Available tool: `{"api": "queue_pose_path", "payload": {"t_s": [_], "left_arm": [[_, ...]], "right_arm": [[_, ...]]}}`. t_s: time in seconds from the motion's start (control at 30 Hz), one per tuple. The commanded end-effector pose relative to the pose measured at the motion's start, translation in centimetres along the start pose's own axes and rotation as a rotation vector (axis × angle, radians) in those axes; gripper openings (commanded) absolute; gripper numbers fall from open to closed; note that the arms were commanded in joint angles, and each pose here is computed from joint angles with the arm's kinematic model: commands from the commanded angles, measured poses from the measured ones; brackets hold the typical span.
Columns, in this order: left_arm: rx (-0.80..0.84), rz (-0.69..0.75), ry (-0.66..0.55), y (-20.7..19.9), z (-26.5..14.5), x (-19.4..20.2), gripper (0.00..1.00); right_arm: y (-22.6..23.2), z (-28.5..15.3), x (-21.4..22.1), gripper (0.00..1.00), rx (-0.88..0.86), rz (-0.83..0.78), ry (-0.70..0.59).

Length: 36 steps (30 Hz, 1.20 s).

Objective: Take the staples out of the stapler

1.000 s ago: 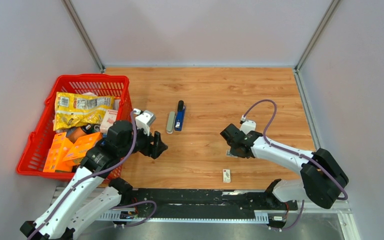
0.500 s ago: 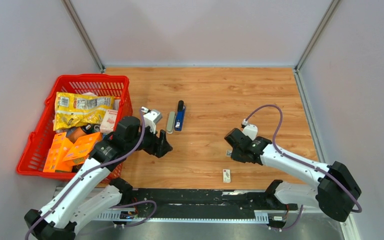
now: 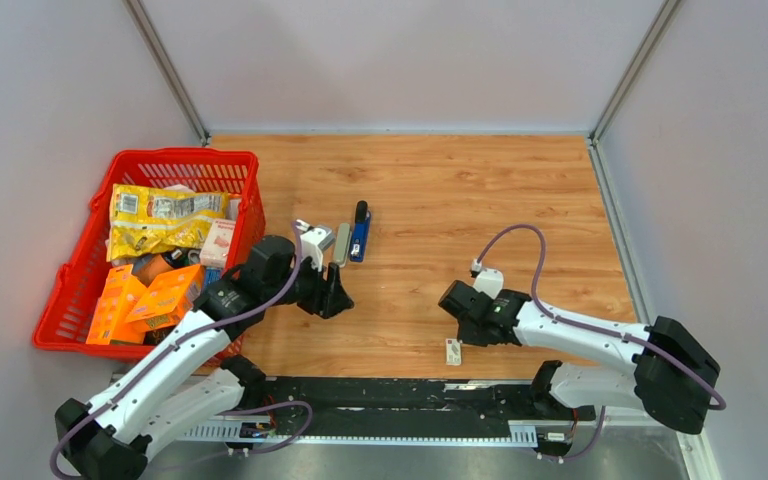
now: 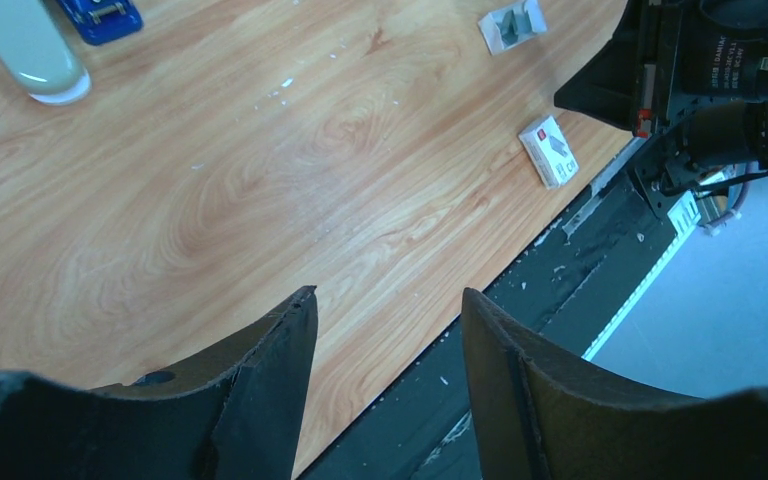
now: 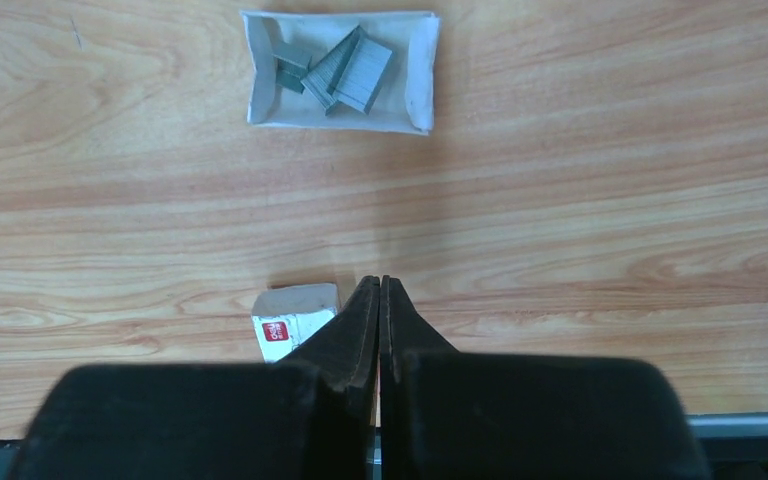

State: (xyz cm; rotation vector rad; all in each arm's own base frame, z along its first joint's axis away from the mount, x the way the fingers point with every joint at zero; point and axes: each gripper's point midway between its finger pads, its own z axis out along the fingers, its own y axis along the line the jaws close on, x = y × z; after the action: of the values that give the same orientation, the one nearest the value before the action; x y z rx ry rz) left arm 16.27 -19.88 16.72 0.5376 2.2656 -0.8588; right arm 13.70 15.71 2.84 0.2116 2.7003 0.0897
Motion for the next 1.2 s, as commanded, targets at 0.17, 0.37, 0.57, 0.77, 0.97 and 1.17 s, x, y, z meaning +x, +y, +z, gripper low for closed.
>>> {"api": "queue_pose_path", "payload": {"t_s": [0.17,0.37,0.57,0.77,0.97,1.17], "left_arm": [[0.034,-0.035,0.006,-0.6,1.9,1.5,0.57],[0.045,-0.042,0.017,-1.0,2.2,2.1,0.48],[0.048,-0.042,0.024,-1.1,2.2,2.6,0.45],[0.048,-0.044,0.024,-1.2,2.0,2.9,0.44],[0.044,-0.046,0.024,-1.0,2.1,3.2,0.44],[0.050,-0.045,0.022,-1.0,2.2,3.4,0.44]], "right_arm": [[-0.2,0.2,1.4,0.00,-0.006,0.017,-0.005],[-0.2,0.1,2.2,0.00,-0.013,0.013,0.003],[0.3,0.4,2.3,0.00,-0.026,0.015,0.001],[1.6,0.5,2.3,0.00,-0.055,0.006,0.012],[2.5,0.3,2.8,0.00,-0.071,-0.008,0.030],[3.2,0.0,3.7,0.01,-0.075,-0.021,0.049]]}}
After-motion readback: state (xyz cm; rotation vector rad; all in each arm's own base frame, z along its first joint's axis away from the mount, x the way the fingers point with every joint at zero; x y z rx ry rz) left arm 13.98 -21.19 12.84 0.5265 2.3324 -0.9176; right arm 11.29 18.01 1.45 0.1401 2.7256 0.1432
